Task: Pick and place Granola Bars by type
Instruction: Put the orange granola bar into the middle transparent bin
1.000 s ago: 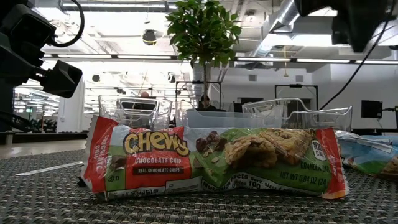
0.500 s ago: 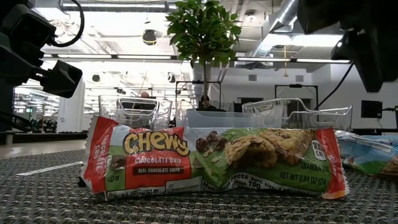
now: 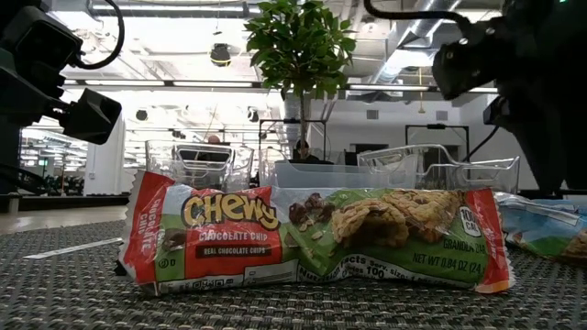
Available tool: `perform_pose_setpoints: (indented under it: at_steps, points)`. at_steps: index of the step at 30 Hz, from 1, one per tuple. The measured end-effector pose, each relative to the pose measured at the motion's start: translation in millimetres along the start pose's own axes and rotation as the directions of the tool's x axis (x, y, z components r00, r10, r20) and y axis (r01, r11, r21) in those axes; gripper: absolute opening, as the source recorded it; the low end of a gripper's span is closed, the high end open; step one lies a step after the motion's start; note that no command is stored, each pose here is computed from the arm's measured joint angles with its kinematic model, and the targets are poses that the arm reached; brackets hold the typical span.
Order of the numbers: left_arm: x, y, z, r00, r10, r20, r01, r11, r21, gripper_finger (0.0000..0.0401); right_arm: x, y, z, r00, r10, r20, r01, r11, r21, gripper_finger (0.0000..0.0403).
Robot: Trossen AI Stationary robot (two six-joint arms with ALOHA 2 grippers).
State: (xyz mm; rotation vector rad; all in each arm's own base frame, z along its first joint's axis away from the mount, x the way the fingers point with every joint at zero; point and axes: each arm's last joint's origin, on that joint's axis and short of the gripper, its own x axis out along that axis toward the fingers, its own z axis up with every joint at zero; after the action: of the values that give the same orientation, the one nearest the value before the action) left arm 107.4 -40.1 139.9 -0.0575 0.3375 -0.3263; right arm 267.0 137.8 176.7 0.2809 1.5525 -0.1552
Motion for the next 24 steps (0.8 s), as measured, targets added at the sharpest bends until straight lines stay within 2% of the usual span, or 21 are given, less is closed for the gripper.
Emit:
perform_pose_setpoints:
  at_steps: [4, 18, 24]
  points:
    - [0.0, 0.0, 0.0, 1.000, 0.000, 0.000, 0.000, 1.000, 0.000, 0.0274, 9.0, -8.6, 0.2, 1.000, -0.013, 0.000, 0.013, 1.000, 0.020, 0.0172]
    - [0.0, 0.0, 0.0, 1.000, 0.000, 0.000, 0.000, 1.000, 0.000, 0.0274, 26.1, -13.5, -1.8, 0.998, 0.061, 0.010, -0.062, 0.998, 0.025, 0.0157]
    - [0.0, 0.0, 0.0, 1.000, 0.000, 0.000, 0.000, 1.000, 0.000, 0.0274, 26.0, -13.8, -1.5, 0.998, 0.062, 0.010, -0.062, 0.998, 0.026, 0.0109]
